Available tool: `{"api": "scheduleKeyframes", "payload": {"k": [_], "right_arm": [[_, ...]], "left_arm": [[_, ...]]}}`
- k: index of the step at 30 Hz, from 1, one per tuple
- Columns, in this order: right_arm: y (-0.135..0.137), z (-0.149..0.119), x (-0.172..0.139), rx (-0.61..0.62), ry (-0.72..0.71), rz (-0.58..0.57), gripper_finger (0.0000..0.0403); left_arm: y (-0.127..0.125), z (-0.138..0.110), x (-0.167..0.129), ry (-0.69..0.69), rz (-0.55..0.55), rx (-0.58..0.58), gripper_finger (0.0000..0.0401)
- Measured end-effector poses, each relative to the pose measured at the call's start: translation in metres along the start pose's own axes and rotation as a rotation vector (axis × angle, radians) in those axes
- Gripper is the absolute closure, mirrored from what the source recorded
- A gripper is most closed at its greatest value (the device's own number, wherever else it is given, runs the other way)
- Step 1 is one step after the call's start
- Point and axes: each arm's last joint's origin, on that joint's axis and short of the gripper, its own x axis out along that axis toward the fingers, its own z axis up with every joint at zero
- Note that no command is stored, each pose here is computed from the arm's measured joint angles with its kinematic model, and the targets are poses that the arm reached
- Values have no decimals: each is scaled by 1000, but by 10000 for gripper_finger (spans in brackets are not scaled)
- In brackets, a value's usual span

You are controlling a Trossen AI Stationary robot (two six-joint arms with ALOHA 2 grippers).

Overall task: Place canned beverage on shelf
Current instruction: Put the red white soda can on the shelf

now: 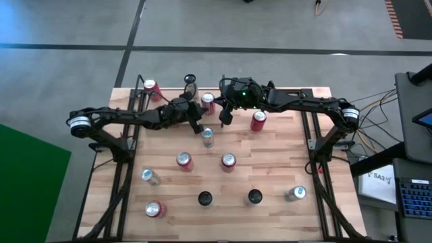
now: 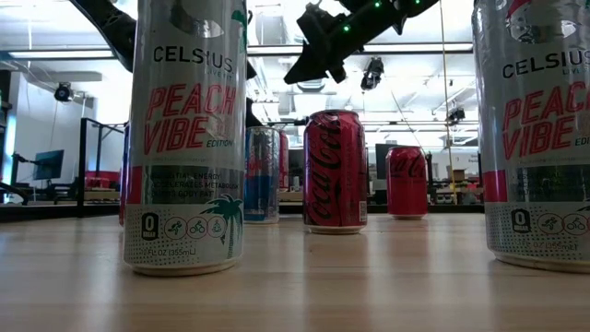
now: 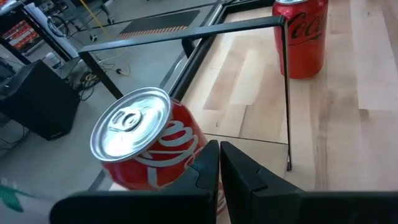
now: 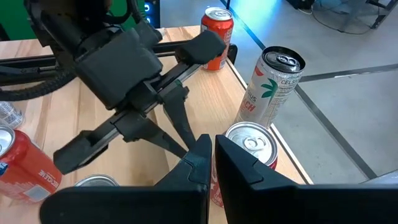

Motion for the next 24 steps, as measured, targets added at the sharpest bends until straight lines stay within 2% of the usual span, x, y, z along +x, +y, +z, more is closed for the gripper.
{"api": "scheduleKeyframes", "payload": {"k": [3, 9, 14, 24], "right_arm": [[0, 0, 0, 0, 0, 0, 390], [0, 0, 0, 0, 0, 0, 390], [0, 0, 0, 0, 0, 0, 390], [0, 0, 0, 0, 2, 0, 390]], "left_arm": [[0, -2, 3, -2, 5, -3, 401], [4, -5, 6, 33, 104, 16, 401], [11, -6, 7, 37, 138, 10, 401], [14, -7, 7, 35, 150, -16, 401]]}}
